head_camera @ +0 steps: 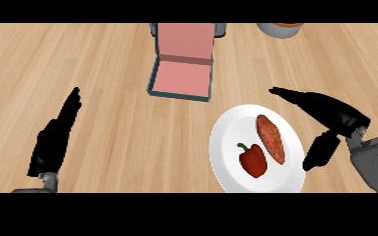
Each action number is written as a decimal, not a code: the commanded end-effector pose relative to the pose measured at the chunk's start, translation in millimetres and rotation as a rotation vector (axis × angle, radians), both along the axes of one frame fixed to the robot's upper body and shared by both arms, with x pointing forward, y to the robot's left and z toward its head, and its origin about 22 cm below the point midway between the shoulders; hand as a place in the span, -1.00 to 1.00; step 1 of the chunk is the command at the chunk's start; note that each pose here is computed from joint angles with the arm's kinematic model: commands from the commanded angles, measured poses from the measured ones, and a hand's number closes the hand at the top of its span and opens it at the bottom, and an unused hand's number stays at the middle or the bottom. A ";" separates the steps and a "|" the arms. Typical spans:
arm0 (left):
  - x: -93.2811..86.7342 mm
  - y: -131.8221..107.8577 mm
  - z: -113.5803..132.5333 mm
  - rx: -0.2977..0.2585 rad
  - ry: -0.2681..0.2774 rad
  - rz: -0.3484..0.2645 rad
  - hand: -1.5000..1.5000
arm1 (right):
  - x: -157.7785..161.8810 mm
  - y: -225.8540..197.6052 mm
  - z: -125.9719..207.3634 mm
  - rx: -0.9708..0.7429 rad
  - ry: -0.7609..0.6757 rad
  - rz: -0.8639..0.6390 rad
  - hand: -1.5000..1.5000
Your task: Pick the sweet potato from the plate and place it in the cardboard box
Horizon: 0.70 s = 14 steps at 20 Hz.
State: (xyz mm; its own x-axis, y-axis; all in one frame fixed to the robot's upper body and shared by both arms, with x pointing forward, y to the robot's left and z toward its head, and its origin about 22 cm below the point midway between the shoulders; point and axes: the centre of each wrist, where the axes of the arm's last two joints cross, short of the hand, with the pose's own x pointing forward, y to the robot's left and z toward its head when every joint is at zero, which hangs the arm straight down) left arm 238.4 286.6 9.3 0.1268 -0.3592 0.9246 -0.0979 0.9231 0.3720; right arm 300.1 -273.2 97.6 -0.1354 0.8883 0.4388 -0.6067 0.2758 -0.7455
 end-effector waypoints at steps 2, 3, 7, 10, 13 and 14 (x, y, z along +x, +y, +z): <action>8.7 -4.2 4.2 -0.009 0.002 0.000 0.00 | -4.6 49.5 -17.7 -0.050 0.000 -0.040 -1.00; -10.6 5.7 -4.8 -0.018 0.001 -0.005 0.00 | -9.5 18.5 -17.6 -0.053 -0.006 -0.048 -1.00; 19.5 -17.5 13.2 -0.003 -0.025 -0.009 0.00 | -7.8 15.5 -21.6 -0.115 0.028 -0.052 -1.00; 4.6 -2.1 21.4 -0.004 -0.012 -0.015 0.00 | -4.2 30.4 -39.7 -0.126 0.051 -0.054 -1.00; 4.2 -0.7 -18.4 -0.009 0.003 -0.001 0.00 | -23.0 9.1 -33.5 -0.102 0.045 -0.037 -1.00; 12.8 11.1 1.8 -0.004 -0.023 0.005 0.00 | 5.0 -2.3 -38.9 -0.105 0.051 -0.053 -1.00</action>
